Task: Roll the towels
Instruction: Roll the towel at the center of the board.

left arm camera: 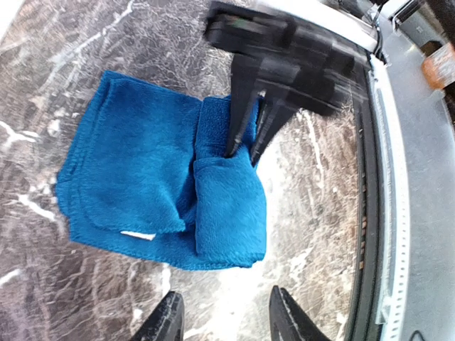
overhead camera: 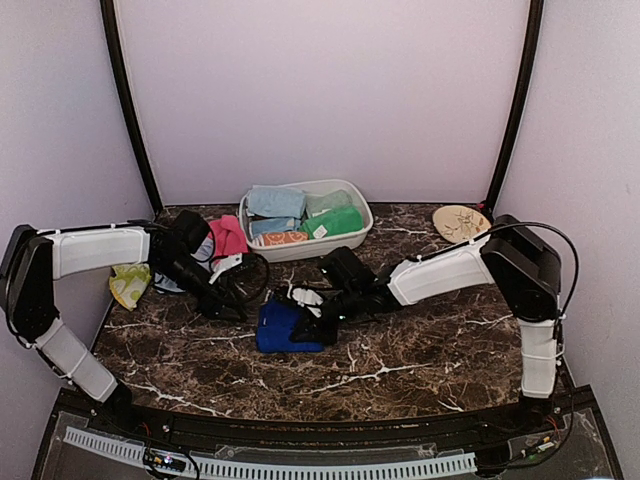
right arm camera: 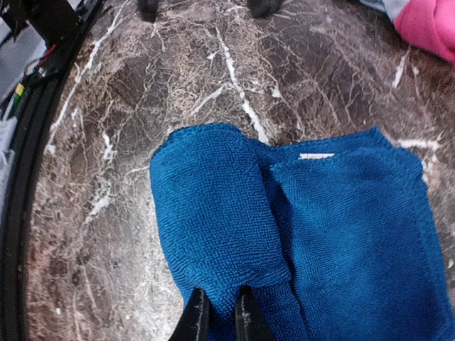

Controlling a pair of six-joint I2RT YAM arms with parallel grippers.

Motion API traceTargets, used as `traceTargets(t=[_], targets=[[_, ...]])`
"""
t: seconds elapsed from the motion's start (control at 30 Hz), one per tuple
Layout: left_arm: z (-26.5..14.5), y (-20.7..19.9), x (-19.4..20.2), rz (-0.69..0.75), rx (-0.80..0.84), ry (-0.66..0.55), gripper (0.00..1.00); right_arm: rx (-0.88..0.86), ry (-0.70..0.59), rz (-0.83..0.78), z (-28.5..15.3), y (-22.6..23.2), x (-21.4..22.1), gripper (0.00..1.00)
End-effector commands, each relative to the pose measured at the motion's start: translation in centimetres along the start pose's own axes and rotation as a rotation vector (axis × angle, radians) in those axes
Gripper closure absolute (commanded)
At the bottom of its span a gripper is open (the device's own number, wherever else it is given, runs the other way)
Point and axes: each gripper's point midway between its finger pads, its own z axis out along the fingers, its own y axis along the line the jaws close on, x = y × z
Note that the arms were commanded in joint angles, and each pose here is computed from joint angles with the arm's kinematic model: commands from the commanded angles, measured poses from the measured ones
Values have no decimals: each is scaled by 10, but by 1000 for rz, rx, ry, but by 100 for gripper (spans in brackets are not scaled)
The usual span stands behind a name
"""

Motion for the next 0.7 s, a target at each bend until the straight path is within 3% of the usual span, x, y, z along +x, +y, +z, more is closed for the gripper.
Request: traceTargets(t=[0.0, 0.17, 0.27, 0.3, 0.5, 0.67], targets=[[-6, -4, 6, 127, -85, 26, 56, -218, 175, 365, 7, 14, 51, 100], [24, -23, 6, 302, -121, 105, 53, -315, 146, 542, 6, 12, 46, 100], [44, -27, -2, 382, -145, 161, 34, -340, 116, 670, 6, 3, 42, 100], [47, -23, -7, 405, -162, 171, 32, -346, 111, 705, 6, 1, 40, 100], [70, -10, -17, 481, -213, 219, 34, -369, 90, 792, 7, -2, 31, 100], [86, -4, -8, 493, -237, 252, 44, -387, 92, 831, 8, -2, 29, 100]])
